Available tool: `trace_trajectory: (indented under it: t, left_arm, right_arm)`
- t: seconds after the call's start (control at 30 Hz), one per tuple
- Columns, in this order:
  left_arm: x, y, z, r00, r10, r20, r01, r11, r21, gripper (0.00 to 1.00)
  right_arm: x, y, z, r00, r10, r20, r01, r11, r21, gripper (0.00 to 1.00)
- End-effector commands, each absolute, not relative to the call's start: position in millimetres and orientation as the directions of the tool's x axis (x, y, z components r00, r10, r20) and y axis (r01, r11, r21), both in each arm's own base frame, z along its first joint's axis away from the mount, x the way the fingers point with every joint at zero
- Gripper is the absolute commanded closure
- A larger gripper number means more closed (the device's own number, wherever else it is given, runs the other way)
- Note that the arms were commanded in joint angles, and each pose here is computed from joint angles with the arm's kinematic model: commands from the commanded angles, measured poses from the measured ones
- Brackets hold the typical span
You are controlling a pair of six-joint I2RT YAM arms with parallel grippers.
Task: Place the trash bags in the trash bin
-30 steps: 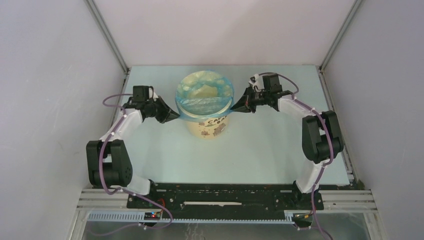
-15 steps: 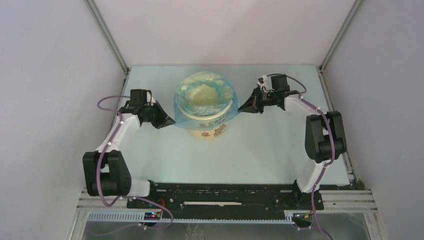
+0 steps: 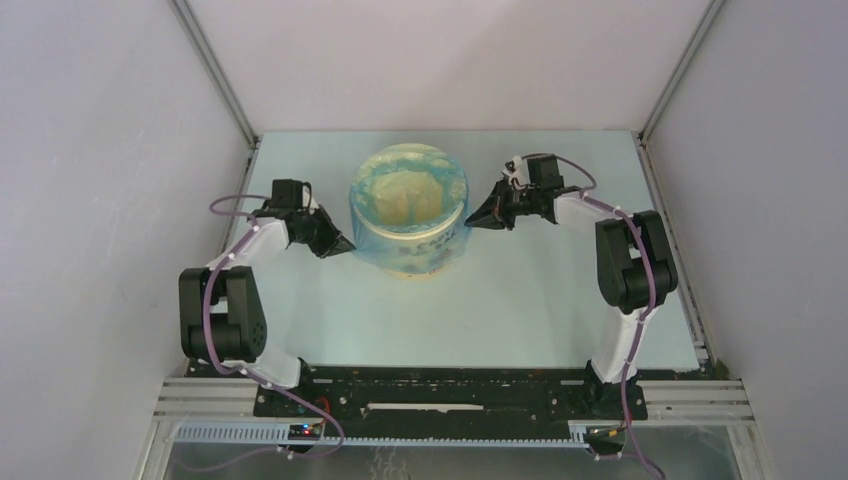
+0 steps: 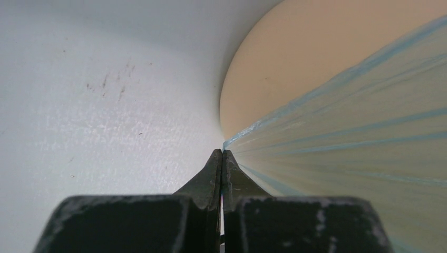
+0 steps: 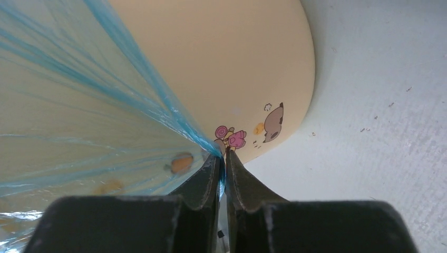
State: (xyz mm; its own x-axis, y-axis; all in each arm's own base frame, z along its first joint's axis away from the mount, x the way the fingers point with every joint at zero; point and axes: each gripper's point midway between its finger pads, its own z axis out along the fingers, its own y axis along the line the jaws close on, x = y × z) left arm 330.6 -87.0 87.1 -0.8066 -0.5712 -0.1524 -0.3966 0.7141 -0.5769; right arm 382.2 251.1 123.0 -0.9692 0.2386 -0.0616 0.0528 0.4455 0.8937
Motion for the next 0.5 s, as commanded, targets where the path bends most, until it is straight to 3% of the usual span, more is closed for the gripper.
trace_trajectory:
  t: [0.0, 0.33, 0.47]
  left_arm:
    - [338.0, -92.3, 104.0, -0.800, -0.568, -0.191, -0.352, 0.704, -0.616, 1.00]
    - [331.6, -115.6, 95.6, -0.838, -0.523, -0.158, -0.330, 0.715, -0.617, 1.00]
    - [328.7, -105.8, 99.9, -0.849, -0.486, -0.205, -0.303, 0.768, -0.564, 0.98]
  right_arm:
    - [384.1, 249.8, 131.2, -0.962, 0.247, -0.119, 0.012, 0.469, 0.883, 0.84]
    - [387.8, 257.8, 113.2, -0.958, 0.271, -0.094, 0.056, 0.496, 0.866, 0.82]
    - [381.8, 224.5, 116.5, -0.943, 0.300, -0.142, 0.074, 0.606, 0.792, 0.64]
